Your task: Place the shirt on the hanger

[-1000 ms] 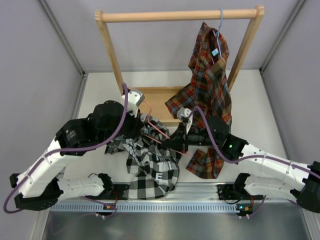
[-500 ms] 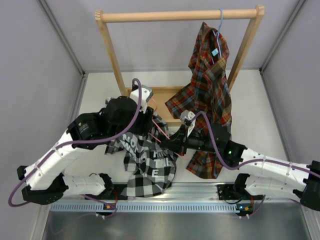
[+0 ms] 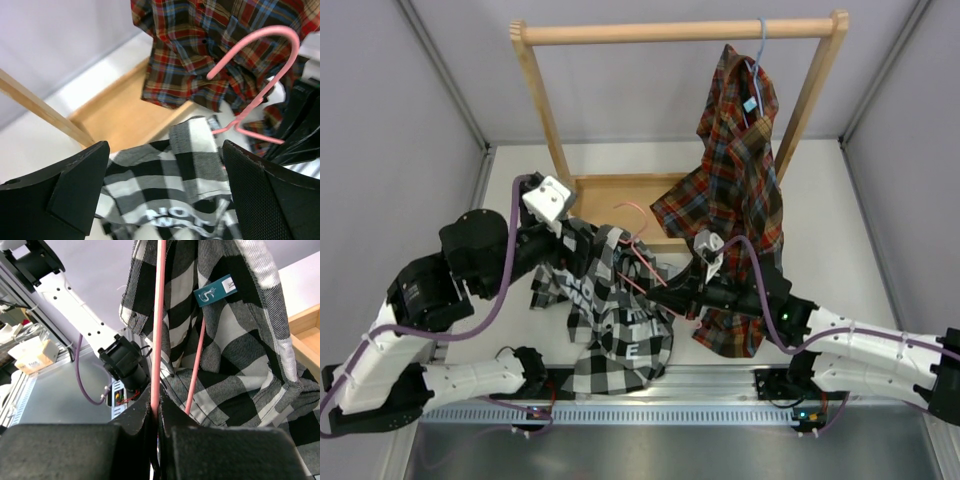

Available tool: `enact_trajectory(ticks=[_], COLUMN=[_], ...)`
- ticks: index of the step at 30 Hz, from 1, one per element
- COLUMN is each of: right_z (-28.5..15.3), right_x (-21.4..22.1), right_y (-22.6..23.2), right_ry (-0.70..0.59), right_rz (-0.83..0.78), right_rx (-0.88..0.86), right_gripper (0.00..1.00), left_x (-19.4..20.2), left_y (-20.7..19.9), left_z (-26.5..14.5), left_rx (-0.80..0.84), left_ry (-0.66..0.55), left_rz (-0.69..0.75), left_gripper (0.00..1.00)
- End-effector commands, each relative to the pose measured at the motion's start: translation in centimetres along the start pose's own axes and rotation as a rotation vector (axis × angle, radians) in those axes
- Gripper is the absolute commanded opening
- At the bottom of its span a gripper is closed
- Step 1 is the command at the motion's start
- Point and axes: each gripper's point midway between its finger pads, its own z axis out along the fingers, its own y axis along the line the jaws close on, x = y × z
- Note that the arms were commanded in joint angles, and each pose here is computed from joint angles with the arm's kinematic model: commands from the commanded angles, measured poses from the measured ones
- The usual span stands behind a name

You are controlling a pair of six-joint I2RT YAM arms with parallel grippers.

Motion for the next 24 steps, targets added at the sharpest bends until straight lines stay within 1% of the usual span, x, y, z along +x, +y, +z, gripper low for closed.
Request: enact_trajectory(ticks=[1,2,3,4,5,6,7,10,12,15,19,21,24], right_z=[-0.5,-0.8,-0.9,-1.0,-1.3,-1.4,-1.5,-1.7,-1.9,-2.0,-2.2,-2.5,-2.9], right_x=[-5.1,-5.2,-5.0,-5.1,-5.1,-5.1,-4.8,-4.6,-4.2,-3.9,-3.3,-3.2,-3.0], right_y=[2.6,2.7,2.7,2.8,2.9,2.9,2.8,3.0,3.3,3.5,3.4,3.8,4.3], right_ry=[-0.192,-0.196,-0.189,-0.189,-0.192,-0.192,-0.176,-0.164,-0.153,-0.143,-0.121,-0.112,-0.099], right_rz=[-0.053,-0.052,-0.050,-0.050,-0.051,-0.051,-0.047,-0.045,-0.043,-0.042,-0.047,-0.056,-0.076], right_rx=[-0.082,-0.084,-0.081,-0.081,-0.082,-0.082,-0.077,-0.084,-0.099,-0.115,-0.115,-0.132,-0.157], right_gripper=[0.00,0.00,0.00,0.00,0.00,0.00,0.00,0.00,0.00,0.00,0.00,0.00,0.00], left_x=[-1.5,-0.3,0.1,-0.3,0.1,0.0,-0.9,-1.7,-1.1,0.6,1.4,1.6,1.8], left_y=[-0.1,-0.3,-1.0,-1.2,-1.7,-2.3,-3.0,-4.2,-4.7,-5.4,-5.6,-5.3,-4.9], left_z=[1.0,1.6,1.7,0.9,0.9,0.4,-0.5,-1.4,-0.7,0.6,1.2,1.7,2.3], left_rx=[0.034,0.055,0.103,0.127,0.165,0.202,0.249,0.319,0.348,0.388,0.400,0.379,0.360], left_ry=[-0.113,-0.094,-0.106,-0.151,-0.165,-0.194,-0.262,-0.317,-0.284,-0.217,-0.200,-0.181,-0.162], left_rz=[0.248,0.367,0.415,0.453,0.518,0.538,0.553,0.595,0.620,0.646,0.683,0.697,0.712], left_gripper=[0.98,0.98,0.98,0.98,0.98,0.98,0.98,0.98,0.98,0.94,0.89,0.85,0.72])
